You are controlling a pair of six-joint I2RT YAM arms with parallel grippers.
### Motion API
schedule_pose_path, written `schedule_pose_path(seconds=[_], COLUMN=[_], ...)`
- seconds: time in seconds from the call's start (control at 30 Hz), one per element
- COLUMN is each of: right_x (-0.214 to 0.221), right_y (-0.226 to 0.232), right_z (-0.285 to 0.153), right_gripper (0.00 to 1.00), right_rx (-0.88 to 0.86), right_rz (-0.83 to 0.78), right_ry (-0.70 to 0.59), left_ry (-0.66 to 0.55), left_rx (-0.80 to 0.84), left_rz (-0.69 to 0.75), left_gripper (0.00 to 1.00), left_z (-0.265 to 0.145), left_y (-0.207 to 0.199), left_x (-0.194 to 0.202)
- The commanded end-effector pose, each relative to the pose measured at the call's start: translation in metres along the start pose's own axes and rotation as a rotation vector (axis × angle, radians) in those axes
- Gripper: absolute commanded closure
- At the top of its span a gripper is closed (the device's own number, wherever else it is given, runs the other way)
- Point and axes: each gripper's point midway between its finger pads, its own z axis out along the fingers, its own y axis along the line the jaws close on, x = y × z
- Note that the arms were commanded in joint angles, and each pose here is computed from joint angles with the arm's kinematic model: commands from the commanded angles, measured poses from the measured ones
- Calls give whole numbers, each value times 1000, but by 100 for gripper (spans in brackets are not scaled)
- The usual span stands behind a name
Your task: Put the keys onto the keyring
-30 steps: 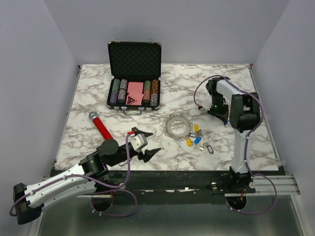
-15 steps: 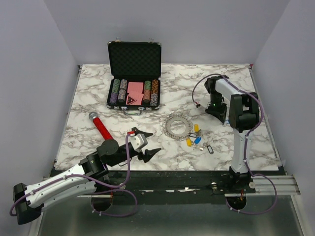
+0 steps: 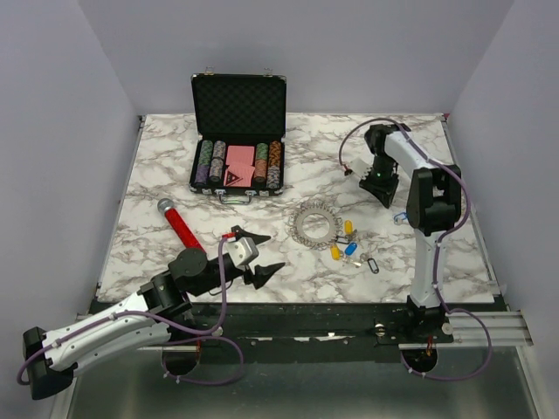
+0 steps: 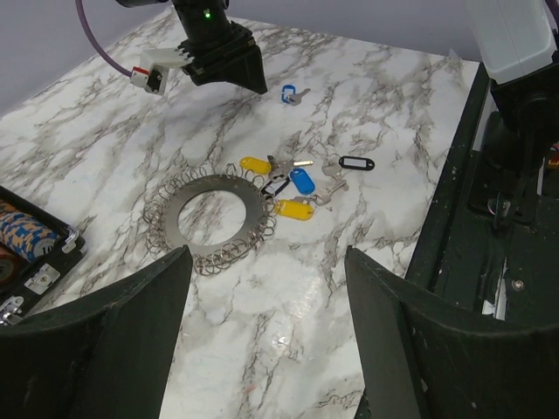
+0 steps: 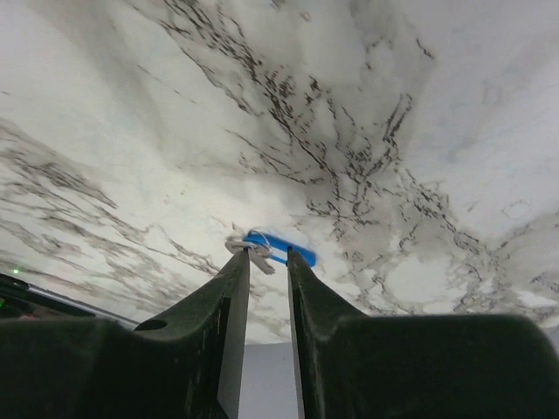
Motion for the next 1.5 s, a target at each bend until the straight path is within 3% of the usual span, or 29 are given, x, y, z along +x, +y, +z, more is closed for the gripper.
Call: schedule_pose_path(seconds=[0.0,0.1,0.2,0.3,0.37,0.53,0.83,1.47], right_x=[-14,-31,-35,-15,2,39,37,40], right_y=[31,41,41,26,24,22,8,-5], right_z=[-25,-40,-57,-70,-68,-43,-7,24], right_gripper=[67,67,66,66,65,63,64,66], right_rx=[-110,-163,-216,-218,-214,-143,-161,-147], right_rz=[12,43,171,357,459,632,734,785], right_ry=[-141,-324,-561,-768,-830,-836,-821,-753], left_ry=[-22,-26,-32,-56,-71,-78,-76,-67], left_rx=[-16,-27,-36,-62,-73,-70,-64,-67], left_rz=[-18,-29,-45,-55,-58,-61,-61,-56], left_gripper=[21,19,17,14,12,11,11,11], left_z=[-2,-3,-6,-10,-11,-11,-11,-10], left_y=[2,4,4,8,10,10,9,9], left_x=[-2,-2,-2,-5,-6,-6,-7,-4])
